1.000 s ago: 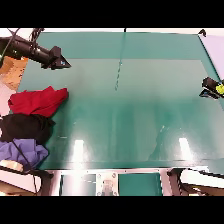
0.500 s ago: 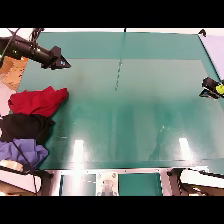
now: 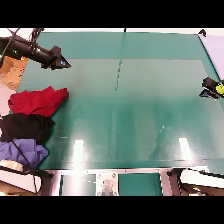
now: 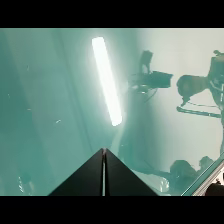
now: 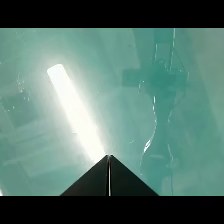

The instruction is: Fold the shirts.

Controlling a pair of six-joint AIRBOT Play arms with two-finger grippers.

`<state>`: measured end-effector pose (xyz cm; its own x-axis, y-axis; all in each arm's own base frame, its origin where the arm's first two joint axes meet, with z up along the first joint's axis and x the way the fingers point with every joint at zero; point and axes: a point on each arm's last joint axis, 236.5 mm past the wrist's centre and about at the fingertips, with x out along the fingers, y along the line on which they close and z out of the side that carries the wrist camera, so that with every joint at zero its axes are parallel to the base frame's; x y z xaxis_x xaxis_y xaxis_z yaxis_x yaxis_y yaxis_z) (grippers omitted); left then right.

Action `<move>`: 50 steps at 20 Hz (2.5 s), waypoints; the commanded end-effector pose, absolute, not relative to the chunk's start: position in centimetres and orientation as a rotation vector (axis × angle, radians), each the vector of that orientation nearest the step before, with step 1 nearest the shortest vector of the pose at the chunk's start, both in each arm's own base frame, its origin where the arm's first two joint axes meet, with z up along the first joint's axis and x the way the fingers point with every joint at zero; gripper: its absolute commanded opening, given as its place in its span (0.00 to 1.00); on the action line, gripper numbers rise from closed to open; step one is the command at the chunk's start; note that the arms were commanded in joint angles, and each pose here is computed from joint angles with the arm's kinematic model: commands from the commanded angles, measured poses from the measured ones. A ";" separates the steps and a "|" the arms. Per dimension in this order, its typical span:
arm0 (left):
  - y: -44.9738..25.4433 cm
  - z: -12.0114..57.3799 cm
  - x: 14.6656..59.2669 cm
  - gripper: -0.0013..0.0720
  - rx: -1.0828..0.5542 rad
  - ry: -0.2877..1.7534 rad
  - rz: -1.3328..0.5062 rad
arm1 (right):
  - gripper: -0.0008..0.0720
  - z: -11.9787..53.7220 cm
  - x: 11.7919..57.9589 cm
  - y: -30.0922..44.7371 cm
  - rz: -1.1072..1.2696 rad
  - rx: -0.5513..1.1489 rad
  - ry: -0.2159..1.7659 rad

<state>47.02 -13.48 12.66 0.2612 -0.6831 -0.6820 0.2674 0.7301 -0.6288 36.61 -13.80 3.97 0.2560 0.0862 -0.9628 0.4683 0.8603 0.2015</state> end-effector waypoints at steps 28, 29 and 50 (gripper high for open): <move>9.1 -6.2 39.8 0.04 0.109 1.583 0.125 | 0.03 1.4 38.4 -12.8 -0.249 0.582 1.238; 8.0 -4.7 40.9 0.04 0.104 1.552 0.093 | 0.03 1.5 38.5 -12.7 -0.241 0.582 1.236; -25.8 6.0 40.8 0.90 0.267 1.126 -0.526 | 0.57 0.4 30.8 -2.1 0.015 0.766 1.264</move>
<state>39.49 -29.57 5.59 0.2905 -0.3765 -0.8797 0.5507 0.8176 -0.1681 31.75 -4.97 2.10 0.3446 0.3073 -0.8870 0.3855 0.8152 0.4322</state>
